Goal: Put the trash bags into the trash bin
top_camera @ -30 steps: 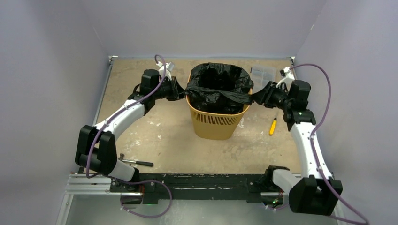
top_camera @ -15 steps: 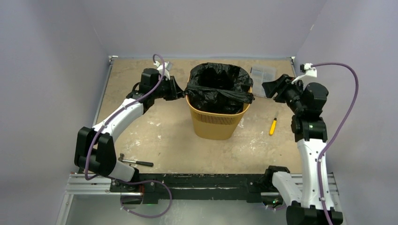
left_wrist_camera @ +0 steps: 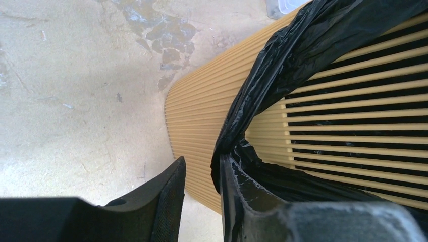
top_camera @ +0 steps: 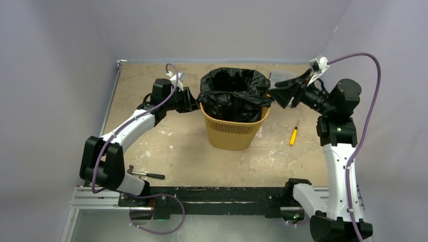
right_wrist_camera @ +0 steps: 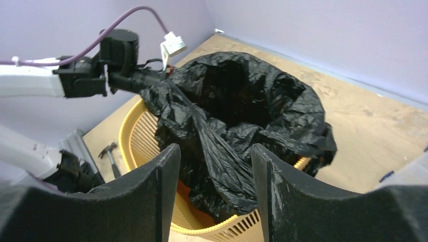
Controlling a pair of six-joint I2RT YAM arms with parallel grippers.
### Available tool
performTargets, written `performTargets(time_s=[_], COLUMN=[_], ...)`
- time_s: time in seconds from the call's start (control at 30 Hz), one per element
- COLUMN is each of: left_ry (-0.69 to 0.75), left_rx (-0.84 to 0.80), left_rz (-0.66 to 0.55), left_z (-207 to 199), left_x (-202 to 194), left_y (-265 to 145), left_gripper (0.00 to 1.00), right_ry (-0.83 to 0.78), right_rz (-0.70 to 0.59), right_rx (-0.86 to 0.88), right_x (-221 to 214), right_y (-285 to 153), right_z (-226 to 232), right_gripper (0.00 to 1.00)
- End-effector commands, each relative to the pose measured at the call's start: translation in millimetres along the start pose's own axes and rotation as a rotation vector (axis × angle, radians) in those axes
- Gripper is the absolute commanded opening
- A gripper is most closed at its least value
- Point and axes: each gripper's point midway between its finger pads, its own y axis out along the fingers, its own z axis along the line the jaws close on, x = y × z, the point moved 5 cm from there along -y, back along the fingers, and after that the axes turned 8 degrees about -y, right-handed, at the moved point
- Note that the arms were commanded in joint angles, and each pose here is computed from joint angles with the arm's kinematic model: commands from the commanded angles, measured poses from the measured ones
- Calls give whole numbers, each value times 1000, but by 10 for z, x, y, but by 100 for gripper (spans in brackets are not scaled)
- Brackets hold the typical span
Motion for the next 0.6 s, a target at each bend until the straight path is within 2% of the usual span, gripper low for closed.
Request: performTargets(time_s=[0.0,0.13,0.37,0.5,0.57], left_ry=[48,59,21,23,47], left_rx=[-10,98,290,266,142], left_rz=[-95,-196,-395,-423,-387], left_z=[-227,-247,-189,-325,-516], left_x=[276,466,673,642,577], left_y=[-167,-396,-958,-1201,-1248], left_gripper=[32,44,51,51,51], right_ry=[-118,-187,-359,-423,-439], right_rz=[4,68,133,194,216], right_rx=[148,161,217,287,342], right_x=[89,32,-6,-140,-179], right_y=[81,398,710,823,850], right_z=[162,229,177,190,223], right_gripper=[56,52,44,40,37])
